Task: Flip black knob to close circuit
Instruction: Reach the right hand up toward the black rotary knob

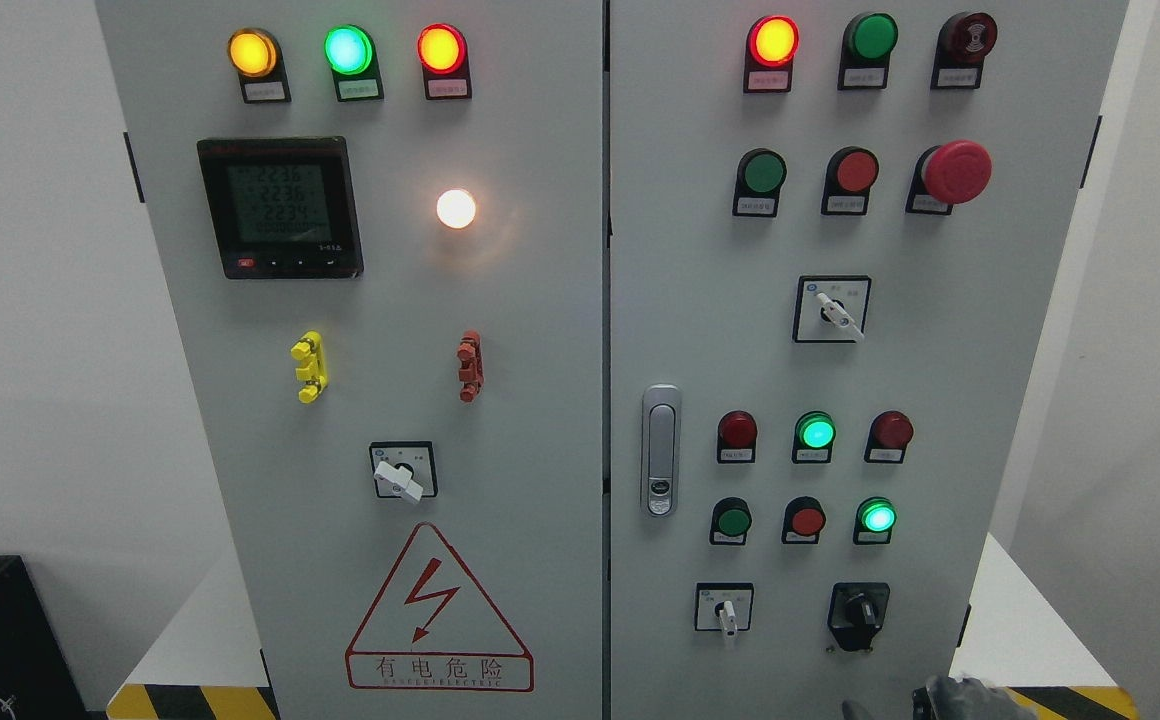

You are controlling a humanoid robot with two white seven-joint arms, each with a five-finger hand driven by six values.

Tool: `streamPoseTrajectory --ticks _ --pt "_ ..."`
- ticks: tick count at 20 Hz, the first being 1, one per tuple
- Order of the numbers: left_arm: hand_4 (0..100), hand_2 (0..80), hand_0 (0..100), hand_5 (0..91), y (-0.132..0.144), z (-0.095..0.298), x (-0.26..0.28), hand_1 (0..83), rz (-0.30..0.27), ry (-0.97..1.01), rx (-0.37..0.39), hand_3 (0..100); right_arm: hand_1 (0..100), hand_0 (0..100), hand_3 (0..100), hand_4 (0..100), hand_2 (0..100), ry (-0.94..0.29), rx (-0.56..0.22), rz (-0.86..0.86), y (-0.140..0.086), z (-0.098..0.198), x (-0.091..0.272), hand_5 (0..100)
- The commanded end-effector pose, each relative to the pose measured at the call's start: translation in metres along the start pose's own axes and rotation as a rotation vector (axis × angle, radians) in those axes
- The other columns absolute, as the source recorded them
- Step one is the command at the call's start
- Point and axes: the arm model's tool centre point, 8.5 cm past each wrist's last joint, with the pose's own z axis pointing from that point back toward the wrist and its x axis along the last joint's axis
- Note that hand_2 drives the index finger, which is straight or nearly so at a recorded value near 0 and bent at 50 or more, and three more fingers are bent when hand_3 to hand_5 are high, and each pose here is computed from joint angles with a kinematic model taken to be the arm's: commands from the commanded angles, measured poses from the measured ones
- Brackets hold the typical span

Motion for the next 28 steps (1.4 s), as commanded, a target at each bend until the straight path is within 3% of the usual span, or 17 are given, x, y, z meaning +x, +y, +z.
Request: streamPoseTrajectory --ticks 1,9,28 --pt "0 0.0 12 0.0 0.001 0.002 -0.014 55.6 0.001 0.022 0.001 0 0 0 100 84 89 0.012 -0.045 0.018 -0.023 -0.011 -0.005 81" --pt "0 0.0 12 0.0 0.001 0.001 -0.013 55.6 0.001 0.020 0.001 0 0 0 100 84 89 0.018 -0.057 0.031 -0.034 -0.015 -0.006 81" --pt "0 0.0 12 0.0 0.001 0.002 -0.014 55.6 0.001 0.022 0.001 0 0 0 100 84 89 -0.028 -0.043 0.044 -0.029 -0.018 0.013 82"
